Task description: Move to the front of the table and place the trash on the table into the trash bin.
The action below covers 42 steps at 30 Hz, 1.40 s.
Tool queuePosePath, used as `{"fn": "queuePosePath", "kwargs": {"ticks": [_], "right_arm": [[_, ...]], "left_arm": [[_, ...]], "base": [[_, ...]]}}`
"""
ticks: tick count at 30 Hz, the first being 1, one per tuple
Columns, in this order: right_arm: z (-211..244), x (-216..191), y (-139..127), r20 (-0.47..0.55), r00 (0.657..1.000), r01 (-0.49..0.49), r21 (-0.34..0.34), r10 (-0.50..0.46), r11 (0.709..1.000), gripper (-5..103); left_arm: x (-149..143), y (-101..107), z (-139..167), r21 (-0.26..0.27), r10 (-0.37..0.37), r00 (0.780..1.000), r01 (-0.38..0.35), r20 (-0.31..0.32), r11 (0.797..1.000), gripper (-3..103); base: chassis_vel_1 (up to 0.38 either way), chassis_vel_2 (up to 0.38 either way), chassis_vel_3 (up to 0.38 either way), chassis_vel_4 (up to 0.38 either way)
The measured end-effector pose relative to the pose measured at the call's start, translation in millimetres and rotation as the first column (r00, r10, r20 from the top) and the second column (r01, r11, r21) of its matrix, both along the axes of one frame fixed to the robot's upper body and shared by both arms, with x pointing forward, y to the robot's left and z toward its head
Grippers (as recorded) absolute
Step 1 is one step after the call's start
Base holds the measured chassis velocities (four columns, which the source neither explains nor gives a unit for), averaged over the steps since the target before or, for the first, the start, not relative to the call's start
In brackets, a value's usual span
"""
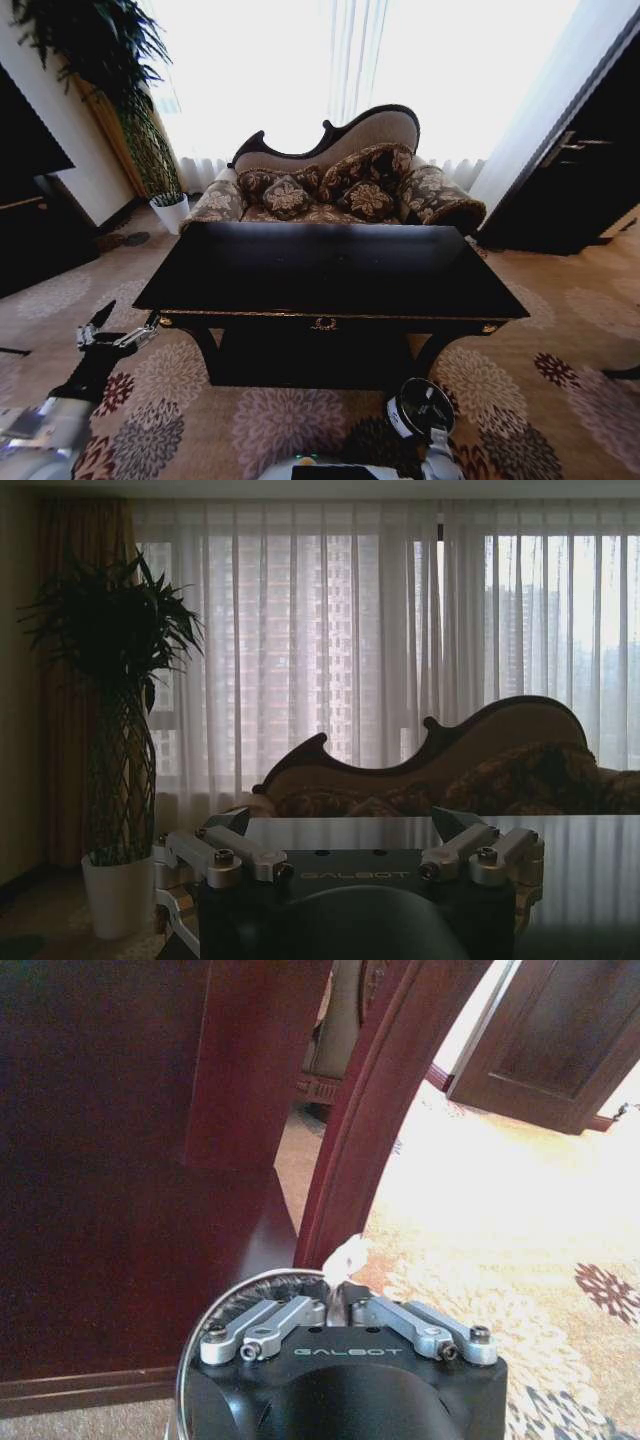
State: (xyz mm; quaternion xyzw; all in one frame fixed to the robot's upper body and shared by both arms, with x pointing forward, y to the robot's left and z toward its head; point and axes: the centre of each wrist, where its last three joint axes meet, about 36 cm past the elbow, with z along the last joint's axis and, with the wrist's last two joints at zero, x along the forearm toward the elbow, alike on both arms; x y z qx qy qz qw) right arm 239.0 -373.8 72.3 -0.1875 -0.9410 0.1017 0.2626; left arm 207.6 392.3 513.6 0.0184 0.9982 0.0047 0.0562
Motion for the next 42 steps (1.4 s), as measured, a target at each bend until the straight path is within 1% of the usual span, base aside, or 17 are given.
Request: {"fn": "queuePosePath", "kwargs": {"ticks": [2, 7, 8, 15, 16, 17, 19, 21, 22, 24, 27, 28, 30, 32, 36, 40, 42], "right_arm": [[0, 0, 0, -0.002, 1.000, 0.002, 0.001, -0.002, 1.000, 11], [0, -2, 0, -0.006, 1.000, 0.005, 0.006, -0.005, 1.000, 37], [0, -2, 0, -0.006, 1.000, 0.005, 0.006, -0.005, 1.000, 37], [0, -3, 5, -0.006, 1.000, 0.005, 0.014, -0.005, 1.000, 59], [1, -3, 6, -0.002, 1.000, 0.004, 0.017, -0.004, 1.000, 65], [3, -3, 9, 0.006, 1.000, -0.002, 0.024, 0.001, 1.000, 76], [4, -4, 11, 0.014, 1.000, -0.008, 0.031, 0.008, 0.999, 76], [7, -9, 16, 0.044, 0.999, -0.025, 0.055, 0.022, 0.998, 86], [13, -14, 22, 0.084, 0.996, -0.039, 0.097, 0.031, 0.994, 91], [16, -21, 27, 0.119, 0.992, -0.055, 0.131, 0.039, 0.990, 96], [19, -33, 30, 0.172, 0.983, -0.090, 0.152, 0.063, 0.984, 99], [21, -47, 28, 0.215, 0.971, -0.138, 0.126, 0.109, 0.982, 100], [26, -63, 27, 0.238, 0.962, -0.159, 0.087, 0.135, 0.983, 100], [30, -70, 27, 0.243, 0.961, -0.156, 0.091, 0.130, 0.984, 100], [61, -103, 42, 0.304, 0.947, -0.159, 0.168, 0.102, 0.973, 100], [85, -113, 51, 0.354, 0.931, -0.163, 0.196, 0.086, 0.967, 100], [116, -118, 56, 0.413, 0.908, -0.162, 0.198, 0.068, 0.967, 100]], "left_arm": [[0, 0, 0, 0.000, 0.000, 1.000, 0.000, 0.000, 1.000, 100], [0, 0, 0, 0.000, 0.000, 1.000, 0.000, 0.000, 1.000, 100], [0, 0, 0, 0.000, 0.000, 1.000, 0.000, 0.000, 1.000, 100], [0, 0, 0, 0.000, 0.000, 1.000, 0.000, 0.000, 1.000, 100], [0, 0, 0, 0.000, 0.000, 1.000, 0.000, 0.000, 1.000, 100], [0, 0, 0, 0.000, 0.000, 1.000, 0.000, 0.000, 1.000, 100], [0, 0, 0, 0.000, 0.000, 1.000, 0.000, 0.000, 1.000, 100], [0, 0, 0, 0.000, 0.000, 1.000, 0.000, 0.000, 1.000, 100], [0, 0, 0, 0.000, 0.000, 1.000, 0.000, 0.000, 1.000, 100], [0, 0, 0, 0.000, 0.000, 1.000, 0.000, 0.000, 1.000, 100], [0, 0, 0, 0.000, 0.000, 1.000, 0.000, 0.000, 1.000, 100], [0, 0, 0, 0.000, 0.000, 1.000, 0.000, 0.000, 1.000, 100], [0, 0, 0, 0.000, 0.000, 1.000, 0.000, 0.000, 1.000, 100], [0, 0, 0, 0.000, 0.000, 1.000, 0.000, 0.000, 1.000, 100], [0, 0, 0, 0.000, 0.000, 1.000, 0.000, 0.000, 1.000, 100], [0, 0, 0, 0.000, 0.000, 1.000, 0.000, 0.000, 1.000, 100], [0, 0, 0, 0.000, 0.000, 1.000, 0.000, 0.000, 1.000, 100]], "base": [[0.000, 0.000, 0.000, 0.000], [0.000, 0.000, 0.000, 0.000], [0.000, 0.000, 0.000, 0.000], [0.000, 0.000, 0.000, 0.000], [0.000, 0.000, 0.000, 0.000], [0.000, 0.000, 0.000, 0.000], [0.000, 0.000, 0.000, 0.000], [0.000, 0.000, 0.000, 0.000], [0.000, 0.000, 0.000, 0.000], [0.000, 0.000, 0.000, 0.000], [0.000, 0.000, 0.000, 0.000], [0.000, 0.000, 0.000, 0.000], [0.000, 0.000, 0.000, 0.000], [0.000, 0.000, 0.000, 0.000], [0.000, 0.000, 0.000, 0.000], [0.000, 0.000, 0.000, 0.000], [0.000, 0.000, 0.000, 0.000]]}}
